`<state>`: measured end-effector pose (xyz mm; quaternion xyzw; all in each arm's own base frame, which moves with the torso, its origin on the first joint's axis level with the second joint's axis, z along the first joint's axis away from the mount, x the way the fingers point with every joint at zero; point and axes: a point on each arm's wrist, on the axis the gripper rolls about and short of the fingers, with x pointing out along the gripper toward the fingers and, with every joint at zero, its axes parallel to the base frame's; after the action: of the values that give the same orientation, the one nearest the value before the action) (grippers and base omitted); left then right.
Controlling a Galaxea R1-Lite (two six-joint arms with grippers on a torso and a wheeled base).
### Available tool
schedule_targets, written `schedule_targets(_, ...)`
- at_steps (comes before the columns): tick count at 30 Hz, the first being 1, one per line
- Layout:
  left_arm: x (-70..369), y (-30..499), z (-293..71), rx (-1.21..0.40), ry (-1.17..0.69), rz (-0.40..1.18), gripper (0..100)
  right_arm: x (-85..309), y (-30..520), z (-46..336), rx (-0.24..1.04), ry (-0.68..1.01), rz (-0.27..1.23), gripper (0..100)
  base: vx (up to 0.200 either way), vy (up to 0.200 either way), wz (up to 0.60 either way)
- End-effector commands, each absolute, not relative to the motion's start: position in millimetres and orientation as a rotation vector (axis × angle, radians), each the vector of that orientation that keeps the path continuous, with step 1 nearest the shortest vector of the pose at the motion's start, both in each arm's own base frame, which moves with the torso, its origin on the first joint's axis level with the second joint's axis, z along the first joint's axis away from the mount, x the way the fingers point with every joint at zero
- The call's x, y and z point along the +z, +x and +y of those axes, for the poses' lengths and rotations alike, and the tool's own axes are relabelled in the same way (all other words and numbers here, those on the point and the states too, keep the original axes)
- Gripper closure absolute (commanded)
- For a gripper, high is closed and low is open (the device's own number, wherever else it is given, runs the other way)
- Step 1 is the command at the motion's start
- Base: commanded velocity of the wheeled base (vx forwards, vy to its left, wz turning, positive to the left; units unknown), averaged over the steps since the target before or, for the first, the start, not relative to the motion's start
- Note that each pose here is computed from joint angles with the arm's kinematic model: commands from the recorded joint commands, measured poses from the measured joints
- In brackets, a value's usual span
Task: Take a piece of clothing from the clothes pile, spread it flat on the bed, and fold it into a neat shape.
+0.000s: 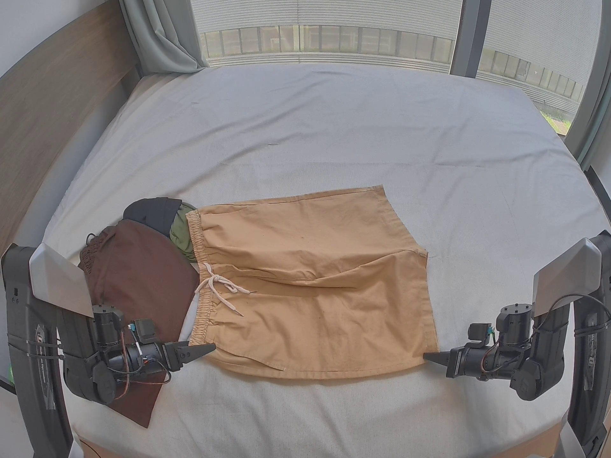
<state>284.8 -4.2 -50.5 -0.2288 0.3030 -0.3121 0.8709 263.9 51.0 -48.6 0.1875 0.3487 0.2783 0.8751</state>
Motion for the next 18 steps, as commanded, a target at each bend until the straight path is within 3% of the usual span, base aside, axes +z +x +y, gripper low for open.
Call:
schedule_targets(1,-51.5,285.9,-7.1,-0.661,-0.48,0.638,0,-48.7,264.1,50.7,0.58,0.392,0.727,100,0.0,0.0,0.0)
schedule_targets(9,-52.7,290.9,-7.2,-0.65,-0.474,0.626,0,-48.7,264.1,50.7,0.58,0.392,0.727,100,0.0,0.0,0.0)
schedule_targets(10,-52.6,291.7,-7.1,-0.643,-0.471,0.622,100,-48.7,264.1,50.7,0.58,0.392,0.727,100,0.0,0.0,0.0)
schedule_targets(18,-56.2,293.2,-6.9,-0.633,-0.478,0.629,100,-48.8,263.4,50.6,0.58,0.391,0.73,100,0.0,0.0,0.0)
